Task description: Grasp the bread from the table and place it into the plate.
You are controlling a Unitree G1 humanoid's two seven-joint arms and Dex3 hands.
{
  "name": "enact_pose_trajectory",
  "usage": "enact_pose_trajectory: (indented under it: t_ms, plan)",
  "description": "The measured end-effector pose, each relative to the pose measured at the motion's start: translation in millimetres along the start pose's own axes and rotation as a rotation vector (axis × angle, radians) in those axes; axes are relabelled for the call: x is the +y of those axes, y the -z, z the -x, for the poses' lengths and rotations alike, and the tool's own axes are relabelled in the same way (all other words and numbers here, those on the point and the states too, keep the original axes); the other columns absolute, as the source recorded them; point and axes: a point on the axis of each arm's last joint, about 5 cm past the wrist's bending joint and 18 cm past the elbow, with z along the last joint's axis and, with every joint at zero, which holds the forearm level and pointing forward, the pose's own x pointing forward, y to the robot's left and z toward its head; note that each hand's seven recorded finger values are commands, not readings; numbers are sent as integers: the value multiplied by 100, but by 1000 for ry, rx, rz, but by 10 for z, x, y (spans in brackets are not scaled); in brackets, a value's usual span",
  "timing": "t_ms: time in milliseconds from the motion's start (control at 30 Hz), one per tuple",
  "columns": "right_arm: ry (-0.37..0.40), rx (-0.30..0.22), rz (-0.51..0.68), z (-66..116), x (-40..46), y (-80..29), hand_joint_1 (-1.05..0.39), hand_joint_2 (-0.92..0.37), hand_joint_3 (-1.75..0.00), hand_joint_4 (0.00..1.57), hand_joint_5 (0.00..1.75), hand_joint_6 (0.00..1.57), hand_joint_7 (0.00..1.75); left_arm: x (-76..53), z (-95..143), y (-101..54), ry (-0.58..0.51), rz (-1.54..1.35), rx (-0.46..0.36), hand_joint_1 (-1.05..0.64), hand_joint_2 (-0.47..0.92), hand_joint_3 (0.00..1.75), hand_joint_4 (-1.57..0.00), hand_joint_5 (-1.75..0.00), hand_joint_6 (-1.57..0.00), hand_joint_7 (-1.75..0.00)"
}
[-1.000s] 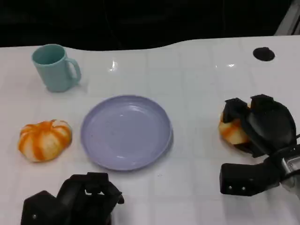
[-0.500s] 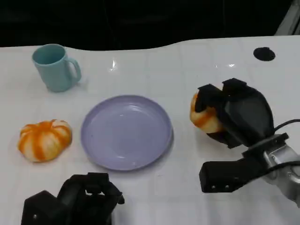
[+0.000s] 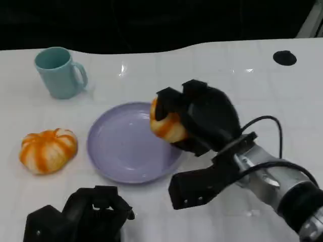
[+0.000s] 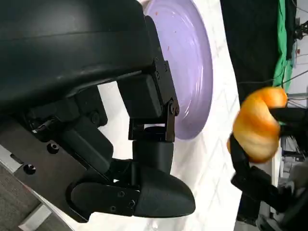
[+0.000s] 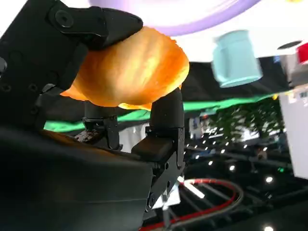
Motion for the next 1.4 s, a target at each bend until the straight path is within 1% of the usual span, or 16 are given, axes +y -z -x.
enact_pose_trajectory:
  t_ms: [33,100,133,367,400,467,500,533,567,633,700,800,933,1000,1133,1400]
  plan:
    - [-5,-2,-7,-8,31,-23,-27,-53,-76,96,175,73,169,1,1,0,0,-1,0,-105,54,70,-157,-122,-138,-86]
    - [-19,-7,-10,-28,86,-63,-30,-66,-53,93,175,72,168,2,1,-1,0,-2,-1,-105,54,69,-157,-122,-138,-86]
    - [-27,-7,-11,-44,104,-79,-29,-68,-47,93,175,72,168,2,2,-1,0,-2,-2,-105,54,69,-157,-122,-139,-86]
    - [-42,-6,-29,-142,178,-176,-21,-71,-39,90,175,68,173,0,5,0,1,-1,0,-105,53,69,-157,-122,-139,-85]
    - [-46,-4,-31,-144,191,-186,-20,-71,-40,87,175,69,166,0,5,1,2,-1,0,-105,54,69,-157,-122,-139,-85]
    - [-54,-2,-32,-148,210,-201,-20,-70,-35,82,165,79,128,2,6,0,2,-3,1,-105,54,69,-157,-122,-139,-85]
    - [-57,-1,-33,-151,215,-206,-23,-73,-27,84,147,86,101,3,6,0,2,-4,1,-105,54,69,-157,-122,-139,-85]
    - [-60,1,-34,-156,217,-209,-27,-79,-15,87,122,94,70,4,6,0,2,-4,1,-105,54,69,-157,-122,-139,-85]
    - [-66,3,-35,-161,216,-209,-30,-83,-9,90,107,100,52,4,6,0,2,-4,1,-105,54,69,-157,-122,-139,-85]
    - [-90,5,-33,-176,210,-210,-32,-89,-4,83,72,94,21,3,7,1,3,-4,1,-105,54,69,-157,-122,-139,-85]
    - [-126,12,-18,-196,204,-212,-35,-91,-3,71,51,83,6,-1,6,1,4,-4,2,-105,54,69,-157,-122,-139,-85]
    - [-186,23,18,-227,191,-208,-43,-92,-8,46,28,56,1,-3,7,3,6,-5,3,-105,54,68,-157,-122,-139,-85]
    - [-291,29,80,-244,183,-201,-55,-92,-10,24,15,39,0,-3,9,3,6,-6,1,-105,56,68,-157,-123,-138,-85]
    - [-325,24,92,-257,170,-204,-60,-92,-9,21,14,37,0,-4,9,2,7,-7,0,-105,56,68,-157,-123,-138,-85]
    - [-342,5,90,-298,141,-238,-67,-92,-13,18,13,34,0,-5,9,1,10,-16,1,-105,56,67,-157,-123,-138,-85]
    - [-319,-22,78,-317,75,-240,-69,-92,-17,22,17,35,1,-1,9,0,8,-15,0,-105,56,66,-157,-123,-139,-86]
